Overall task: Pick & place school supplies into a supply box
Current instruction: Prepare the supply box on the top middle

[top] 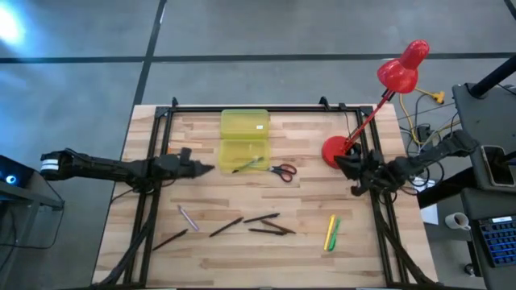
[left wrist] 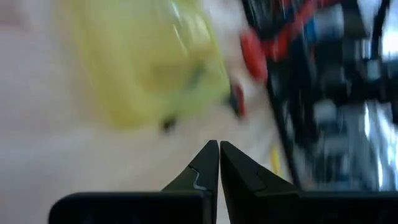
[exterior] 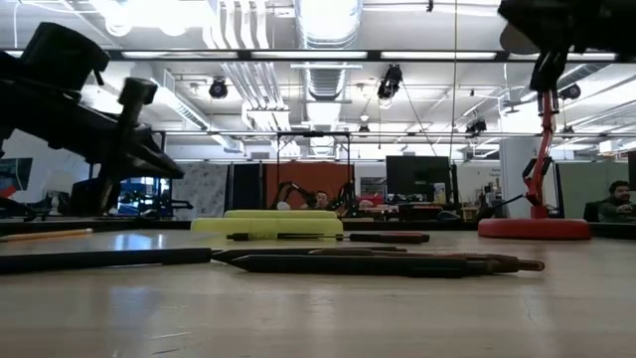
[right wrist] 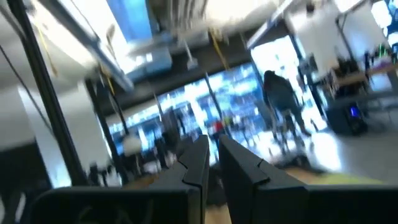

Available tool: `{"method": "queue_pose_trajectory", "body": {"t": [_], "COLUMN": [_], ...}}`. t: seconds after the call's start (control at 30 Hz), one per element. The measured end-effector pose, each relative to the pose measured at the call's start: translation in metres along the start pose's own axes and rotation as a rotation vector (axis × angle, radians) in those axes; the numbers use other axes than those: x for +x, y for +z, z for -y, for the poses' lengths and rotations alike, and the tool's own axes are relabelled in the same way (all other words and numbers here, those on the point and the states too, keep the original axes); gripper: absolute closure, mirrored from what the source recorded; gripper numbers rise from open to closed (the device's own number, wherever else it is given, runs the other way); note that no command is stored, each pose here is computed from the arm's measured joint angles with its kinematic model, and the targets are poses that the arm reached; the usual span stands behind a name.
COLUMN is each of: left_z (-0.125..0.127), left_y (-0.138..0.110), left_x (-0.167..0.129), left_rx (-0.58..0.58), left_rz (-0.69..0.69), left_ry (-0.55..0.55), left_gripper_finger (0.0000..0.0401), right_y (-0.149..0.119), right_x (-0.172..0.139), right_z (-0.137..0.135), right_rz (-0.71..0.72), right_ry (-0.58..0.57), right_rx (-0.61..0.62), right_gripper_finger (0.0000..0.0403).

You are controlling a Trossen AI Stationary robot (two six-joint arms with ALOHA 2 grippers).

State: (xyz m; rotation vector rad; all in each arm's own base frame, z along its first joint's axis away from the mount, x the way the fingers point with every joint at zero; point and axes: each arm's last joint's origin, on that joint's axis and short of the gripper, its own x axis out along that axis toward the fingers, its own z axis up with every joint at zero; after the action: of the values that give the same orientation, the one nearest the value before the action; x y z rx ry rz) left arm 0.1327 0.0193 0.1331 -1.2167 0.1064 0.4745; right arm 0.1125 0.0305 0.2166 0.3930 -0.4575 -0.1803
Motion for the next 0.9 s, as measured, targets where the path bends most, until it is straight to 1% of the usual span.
{"method": "queue_pose_trajectory", "body": {"t": [0.07, 0.13, 0.2, 0.23, 0.3, 0.37, 0.4, 0.43, 0.53, 0.63, 0.7, 0.77, 0.83, 0.9], "left_z": [0.001, 0.0, -0.001, 0.0, 0.011, 0.032, 0.043, 0.053, 0.082, 0.103, 0.114, 0.123, 0.13, 0.139], "left_y": [0.004, 0.006, 0.008, 0.008, 0.011, 0.017, 0.021, 0.024, 0.037, 0.048, 0.053, 0.059, 0.065, 0.072], "left_x": [0.0, 0.0, -0.001, -0.001, -0.001, -0.003, -0.004, -0.006, -0.009, -0.012, -0.015, -0.018, -0.022, -0.023], "left_rx": [-0.077, -0.095, -0.117, -0.141, -0.152, -0.079, -0.025, 0.035, 0.221, 0.34, 0.398, 0.436, 0.455, 0.437], "left_rz": [0.107, 0.192, 0.235, 0.242, 0.26, 0.277, 0.295, 0.314, 0.375, 0.381, 0.36, 0.337, 0.345, 0.399], "left_ry": [0.013, 0.034, 0.044, 0.032, -0.047, -0.172, -0.216, -0.235, -0.223, -0.148, -0.083, -0.015, 0.074, 0.146], "left_gripper_finger": [0.0401, 0.0401, 0.0401, 0.0401, 0.0401, 0.0401, 0.0401, 0.0401, 0.0401, 0.0401, 0.0401, 0.0401, 0.0401, 0.0401], "right_y": [0.007, 0.014, 0.018, 0.019, 0.021, 0.018, 0.015, 0.012, -0.001, -0.007, -0.01, -0.012, -0.012, -0.009], "right_x": [0.001, 0.001, 0.001, 0.002, 0.006, 0.014, 0.019, 0.025, 0.042, 0.056, 0.062, 0.066, 0.068, 0.068], "right_z": [-0.002, -0.003, -0.003, -0.004, -0.006, -0.007, -0.008, -0.008, -0.006, -0.001, 0.004, 0.011, 0.017, 0.022], "right_rz": [0.077, 0.15, 0.201, 0.215, 0.213, 0.177, 0.149, 0.115, 0.032, -0.016, -0.082, -0.22, -0.439, -0.661], "right_ry": [0.007, 0.011, 0.014, 0.012, -0.012, -0.088, -0.137, -0.193, -0.373, -0.506, -0.58, -0.633, -0.666, -0.704], "right_rx": [0.002, 0.013, 0.033, 0.044, 0.063, 0.083, 0.088, 0.098, 0.167, 0.252, 0.285, 0.316, 0.366, 0.409], "right_gripper_finger": [0.0371, 0.0371, 0.0371, 0.0371, 0.0371, 0.0371, 0.0371, 0.0371, 0.0371, 0.0371, 0.0371, 0.0371, 0.0371, 0.0371]}}
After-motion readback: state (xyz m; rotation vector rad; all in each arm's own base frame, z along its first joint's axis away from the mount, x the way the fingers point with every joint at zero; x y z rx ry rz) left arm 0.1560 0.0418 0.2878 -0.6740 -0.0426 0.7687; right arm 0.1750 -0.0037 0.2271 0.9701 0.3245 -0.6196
